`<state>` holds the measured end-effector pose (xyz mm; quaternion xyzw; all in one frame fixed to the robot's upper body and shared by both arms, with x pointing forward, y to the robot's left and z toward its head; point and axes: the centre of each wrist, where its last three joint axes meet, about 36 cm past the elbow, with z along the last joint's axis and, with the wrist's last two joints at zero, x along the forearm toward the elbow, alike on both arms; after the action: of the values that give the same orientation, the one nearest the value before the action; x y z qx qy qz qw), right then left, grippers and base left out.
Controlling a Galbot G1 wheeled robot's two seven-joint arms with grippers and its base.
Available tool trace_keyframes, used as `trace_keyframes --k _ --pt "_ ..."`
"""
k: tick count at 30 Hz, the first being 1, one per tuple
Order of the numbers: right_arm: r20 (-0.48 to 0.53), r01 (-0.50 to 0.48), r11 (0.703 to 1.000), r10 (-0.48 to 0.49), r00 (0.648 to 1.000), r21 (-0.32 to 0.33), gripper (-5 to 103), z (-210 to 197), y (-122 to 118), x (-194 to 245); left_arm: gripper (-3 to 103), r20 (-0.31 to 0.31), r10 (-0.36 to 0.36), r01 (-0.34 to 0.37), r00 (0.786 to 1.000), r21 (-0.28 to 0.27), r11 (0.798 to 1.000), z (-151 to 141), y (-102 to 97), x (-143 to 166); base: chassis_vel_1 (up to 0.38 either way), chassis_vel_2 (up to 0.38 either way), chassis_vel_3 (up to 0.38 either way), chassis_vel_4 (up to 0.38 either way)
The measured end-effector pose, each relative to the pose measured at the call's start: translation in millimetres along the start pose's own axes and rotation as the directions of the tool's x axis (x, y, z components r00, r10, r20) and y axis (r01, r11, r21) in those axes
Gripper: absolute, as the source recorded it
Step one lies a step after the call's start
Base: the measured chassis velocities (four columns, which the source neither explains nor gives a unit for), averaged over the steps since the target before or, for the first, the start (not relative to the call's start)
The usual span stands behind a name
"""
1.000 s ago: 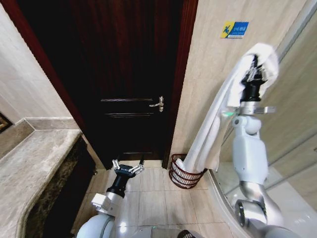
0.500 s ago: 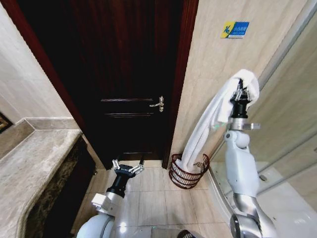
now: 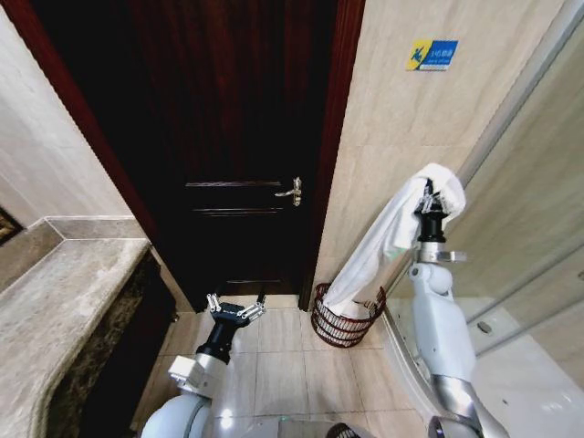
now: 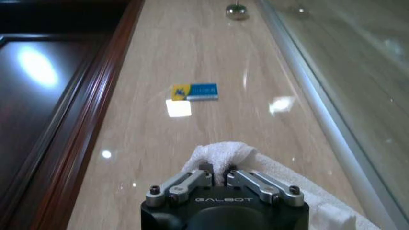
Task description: Discard the used towel into the hamper.
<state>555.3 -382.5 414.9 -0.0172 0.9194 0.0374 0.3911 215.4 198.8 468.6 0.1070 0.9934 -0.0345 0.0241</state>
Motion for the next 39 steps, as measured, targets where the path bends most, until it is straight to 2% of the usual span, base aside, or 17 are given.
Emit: trace_keyframes --k 12,22,39 --pt "-0.102 -0.002 1.000 0.001 0.995 -0.005 8 37 5 55 100 0.000 0.000 0.000 1.000 0.000 1.000 0 0.0 0 0.000 0.000 0.000 0.000" --pt "-0.233 -0.013 1.000 0.014 0.972 0.005 8 67 7 131 100 0.000 0.000 0.000 1.000 0.000 1.000 0 0.0 0 0.000 0.000 0.000 0.000" --pt "-0.346 -0.011 1.000 0.004 0.938 -0.019 8 82 26 186 100 0.000 0.000 0.000 1.000 0.000 1.000 0 0.0 0 0.000 0.000 0.000 0.000"
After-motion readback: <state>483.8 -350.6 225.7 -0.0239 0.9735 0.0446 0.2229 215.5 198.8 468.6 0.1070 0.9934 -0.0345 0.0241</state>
